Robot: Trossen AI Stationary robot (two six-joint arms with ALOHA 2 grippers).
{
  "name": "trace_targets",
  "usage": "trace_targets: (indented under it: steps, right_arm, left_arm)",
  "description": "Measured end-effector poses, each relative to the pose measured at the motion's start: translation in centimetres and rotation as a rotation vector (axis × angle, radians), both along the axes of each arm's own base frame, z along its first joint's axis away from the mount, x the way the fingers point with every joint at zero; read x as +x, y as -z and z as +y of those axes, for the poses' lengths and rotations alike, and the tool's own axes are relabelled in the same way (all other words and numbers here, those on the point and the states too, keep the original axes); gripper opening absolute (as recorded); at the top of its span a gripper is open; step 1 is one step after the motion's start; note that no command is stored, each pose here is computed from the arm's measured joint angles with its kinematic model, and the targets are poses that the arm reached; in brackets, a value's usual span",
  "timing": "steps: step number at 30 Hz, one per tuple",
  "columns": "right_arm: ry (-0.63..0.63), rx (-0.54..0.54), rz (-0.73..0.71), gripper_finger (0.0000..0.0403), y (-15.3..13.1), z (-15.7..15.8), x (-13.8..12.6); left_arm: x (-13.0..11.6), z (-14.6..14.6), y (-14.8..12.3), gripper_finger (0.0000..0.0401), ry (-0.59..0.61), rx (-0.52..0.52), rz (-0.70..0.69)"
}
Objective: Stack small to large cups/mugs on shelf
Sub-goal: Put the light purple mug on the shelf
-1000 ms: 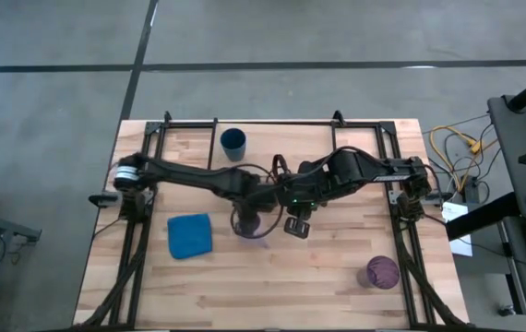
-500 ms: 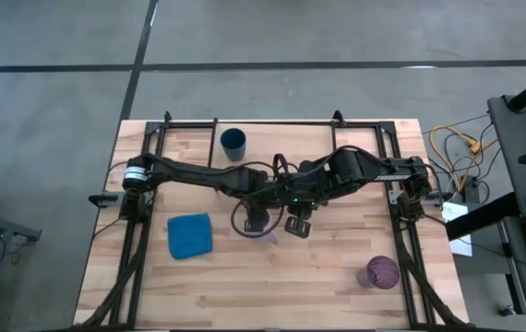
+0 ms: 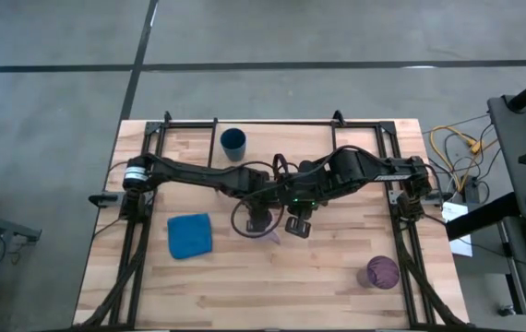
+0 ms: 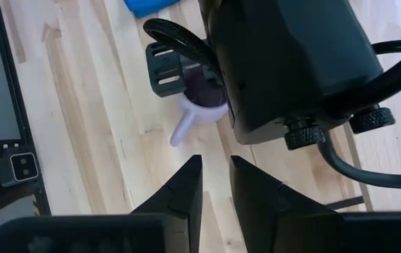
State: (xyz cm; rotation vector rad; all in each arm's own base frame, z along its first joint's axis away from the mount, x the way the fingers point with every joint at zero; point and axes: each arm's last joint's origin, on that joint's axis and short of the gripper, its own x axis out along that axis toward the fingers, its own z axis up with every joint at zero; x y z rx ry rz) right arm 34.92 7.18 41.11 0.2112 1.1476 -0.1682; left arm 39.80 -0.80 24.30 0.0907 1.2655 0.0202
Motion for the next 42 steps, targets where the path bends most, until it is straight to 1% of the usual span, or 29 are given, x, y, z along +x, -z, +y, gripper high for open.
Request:
trace_targets:
  steps: [6,11,13,16,22,24,27,30,32,34,36,39,42]
  right_arm:
    - [-0.001,0.000,0.000,0.0068,0.0,0.0,0.0]
    - [-0.004,-0.002,0.000,0.0068,0.0,0.0,0.0]
    - [-0.007,0.000,0.000,0.0068,0.0,0.1,0.0]
    - [-0.021,0.008,-0.007,0.0068,-0.3,0.4,-0.4]
    - [-0.023,0.037,-0.044,0.0068,-1.5,1.6,-1.9]
    - [-0.018,0.046,-0.050,0.0068,-1.7,2.2,-2.2]
    - [-0.041,0.049,-0.062,0.0068,-1.8,3.1,-2.4]
    - [-0.065,0.049,-0.064,0.0068,-1.4,4.0,-2.0]
    - [-0.063,0.036,-0.068,0.0068,-0.7,4.4,-1.2]
    - [-0.057,-0.014,-0.074,0.0068,0.1,4.5,-0.2]
    - [-0.078,-0.046,-0.083,0.0068,0.8,4.6,0.8]
    - [-0.100,-0.072,-0.054,0.0068,2.5,4.4,2.6]
    - [-0.078,-0.087,-0.003,0.0068,4.7,3.8,4.5]
  left_arm:
    - [0.1,0.0,0.0,0.0070,0.001,-0.009,-0.008]
    - [0.4,0.0,-0.5,0.0082,-0.012,-0.012,-0.039]
    - [0.5,-0.1,-1.4,0.0083,-0.039,-0.022,-0.054]
    - [0.5,-0.1,-3.5,0.0083,-0.048,-0.026,-0.085]
    - [-0.7,-0.1,-7.8,0.0083,-0.093,-0.051,-0.125]
    - [-1.7,-0.1,-9.3,0.0083,-0.097,-0.052,-0.126]
    - [-3.5,0.0,-11.2,0.0083,-0.155,-0.067,-0.127]
    - [-5.7,0.2,-13.2,0.0083,-0.201,-0.070,-0.139]
    - [-7.5,0.2,-14.7,0.0083,-0.231,-0.082,-0.165]
    - [-9.3,0.3,-16.4,0.0083,-0.267,-0.105,-0.220]
    - [-10.9,0.3,-17.9,0.0083,-0.299,-0.129,-0.274]
    - [-13.7,0.4,-20.1,0.0084,-0.343,-0.165,-0.365]
    - [-16.8,0.7,-22.1,0.0084,-0.441,-0.159,-0.472]
